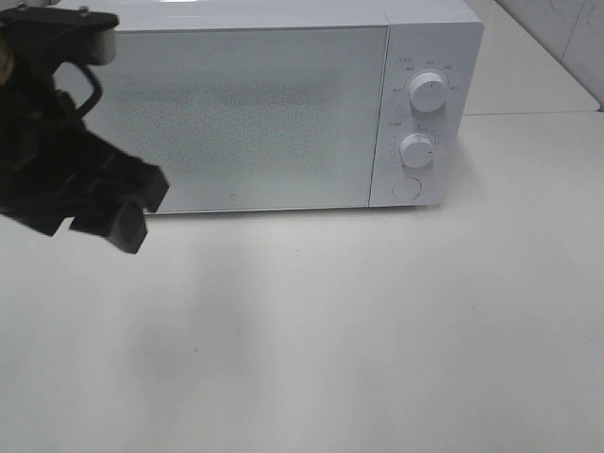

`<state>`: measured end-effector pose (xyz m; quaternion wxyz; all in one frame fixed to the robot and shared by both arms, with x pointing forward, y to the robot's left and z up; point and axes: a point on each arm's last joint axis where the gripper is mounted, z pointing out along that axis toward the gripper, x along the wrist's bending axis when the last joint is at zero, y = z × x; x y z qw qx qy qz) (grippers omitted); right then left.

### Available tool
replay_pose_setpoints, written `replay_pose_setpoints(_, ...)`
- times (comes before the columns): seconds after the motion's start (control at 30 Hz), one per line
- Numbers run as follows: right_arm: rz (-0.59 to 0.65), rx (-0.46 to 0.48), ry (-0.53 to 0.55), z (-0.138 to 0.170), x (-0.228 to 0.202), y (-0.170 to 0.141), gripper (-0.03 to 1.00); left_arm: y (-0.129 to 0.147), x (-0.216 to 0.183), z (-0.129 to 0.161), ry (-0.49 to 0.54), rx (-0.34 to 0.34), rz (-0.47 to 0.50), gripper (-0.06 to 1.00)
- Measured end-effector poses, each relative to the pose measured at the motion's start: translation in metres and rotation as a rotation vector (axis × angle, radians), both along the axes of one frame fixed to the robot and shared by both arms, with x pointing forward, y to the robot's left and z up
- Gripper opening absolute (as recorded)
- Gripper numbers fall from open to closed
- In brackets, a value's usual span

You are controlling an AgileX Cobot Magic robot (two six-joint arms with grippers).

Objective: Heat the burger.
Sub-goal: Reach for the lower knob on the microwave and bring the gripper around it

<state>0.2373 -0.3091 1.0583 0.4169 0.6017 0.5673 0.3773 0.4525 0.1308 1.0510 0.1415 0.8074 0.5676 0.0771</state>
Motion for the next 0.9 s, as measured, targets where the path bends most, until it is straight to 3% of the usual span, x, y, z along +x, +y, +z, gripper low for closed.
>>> replay_pose_setpoints(0.3, 0.0, 0.0, 0.0, 0.0, 0.0, 0.0, 0.76, 0.068, -0.016, 0.005, -0.023, -0.001, 0.181, 0.65)
replay_pose_setpoints(0.37, 0.0, 0.0, 0.0, 0.0, 0.0, 0.0, 0.76, 0.097, -0.016, 0.012, -0.041, -0.016, 0.254, 0.65)
replay_pose_setpoints(0.4, 0.0, 0.0, 0.0, 0.0, 0.0, 0.0, 0.76, 0.097, -0.016, 0.012, -0.041, -0.016, 0.254, 0.65)
replay_pose_setpoints(0.47, 0.0, 0.0, 0.0, 0.0, 0.0, 0.0, 0.76, 0.13, -0.023, 0.02, -0.064, -0.063, 0.327, 0.65)
replay_pose_setpoints(0.67, 0.0, 0.0, 0.0, 0.0, 0.0, 0.0, 0.76, 0.149, -0.042, 0.02, -0.088, -0.112, 0.357, 0.73)
replay_pose_setpoints(0.73, 0.0, 0.0, 0.0, 0.0, 0.0, 0.0, 0.76, 0.157, -0.058, 0.015, -0.107, -0.12, 0.361, 0.81)
replay_pose_setpoints(0.9, 0.0, 0.0, 0.0, 0.0, 0.0, 0.0, 0.76, 0.158, -0.092, 0.004, -0.158, -0.132, 0.342, 0.84)
